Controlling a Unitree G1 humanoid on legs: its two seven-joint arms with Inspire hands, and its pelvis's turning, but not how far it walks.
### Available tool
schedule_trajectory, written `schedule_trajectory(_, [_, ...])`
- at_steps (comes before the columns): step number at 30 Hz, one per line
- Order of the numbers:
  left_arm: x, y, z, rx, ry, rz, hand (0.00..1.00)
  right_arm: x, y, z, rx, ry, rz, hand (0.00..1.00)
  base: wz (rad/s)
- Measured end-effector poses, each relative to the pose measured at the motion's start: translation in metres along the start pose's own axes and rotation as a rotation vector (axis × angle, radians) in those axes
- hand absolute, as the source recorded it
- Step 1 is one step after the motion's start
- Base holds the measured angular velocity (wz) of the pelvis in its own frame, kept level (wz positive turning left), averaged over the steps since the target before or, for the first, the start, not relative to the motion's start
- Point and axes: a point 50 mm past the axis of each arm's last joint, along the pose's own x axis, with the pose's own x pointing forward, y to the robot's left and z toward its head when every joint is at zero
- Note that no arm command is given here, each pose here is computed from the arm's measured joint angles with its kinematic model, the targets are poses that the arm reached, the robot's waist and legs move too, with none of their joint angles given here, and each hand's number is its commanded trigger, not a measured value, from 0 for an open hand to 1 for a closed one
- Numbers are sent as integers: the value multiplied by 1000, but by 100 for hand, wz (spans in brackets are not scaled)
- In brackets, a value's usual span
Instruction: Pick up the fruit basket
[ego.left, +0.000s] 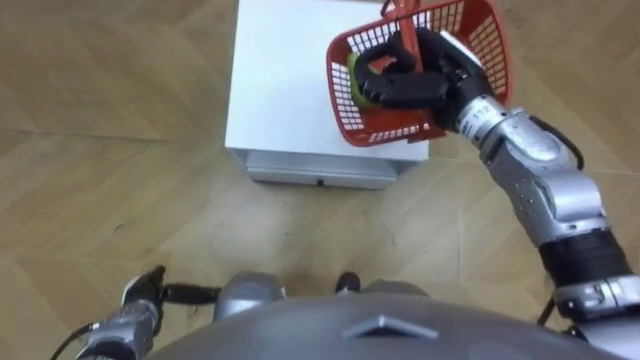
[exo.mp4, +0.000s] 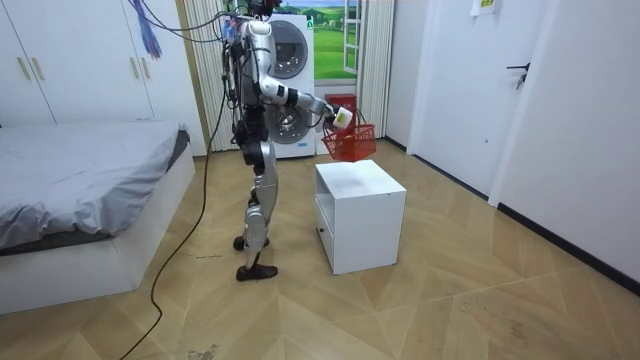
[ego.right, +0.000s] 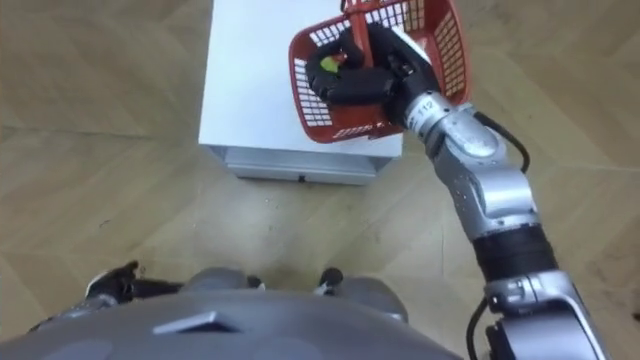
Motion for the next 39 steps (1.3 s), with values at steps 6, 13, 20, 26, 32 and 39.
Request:
schedule_trajectory(6, [-1, -2, -7, 42, 24, 3, 0, 1, 1, 7, -2, -26, -5, 100, -22])
schedule_trajectory(13, [-3, 4, -27, 79, 117, 28, 0, 3, 3, 19, -9, -65, 18, 100, 10])
schedule_trajectory(20, [-5, 8, -32, 92, 154, 40, 0, 3, 3, 21, 12, -73, 14, 100, 9])
schedule_trajectory(26, [-5, 11, -34, 79, 165, 45, 0, 8, 3, 32, 80, -119, 11, 100, 4])
schedule_trajectory(32, [-5, 8, -33, 95, 167, 32, 0, 11, -5, 23, 196, -94, -37, 100, 9])
schedule_trajectory(39, [-6, 10, -32, 97, 179, 36, 0, 24, -4, 2, 238, 15, -45, 100, 9])
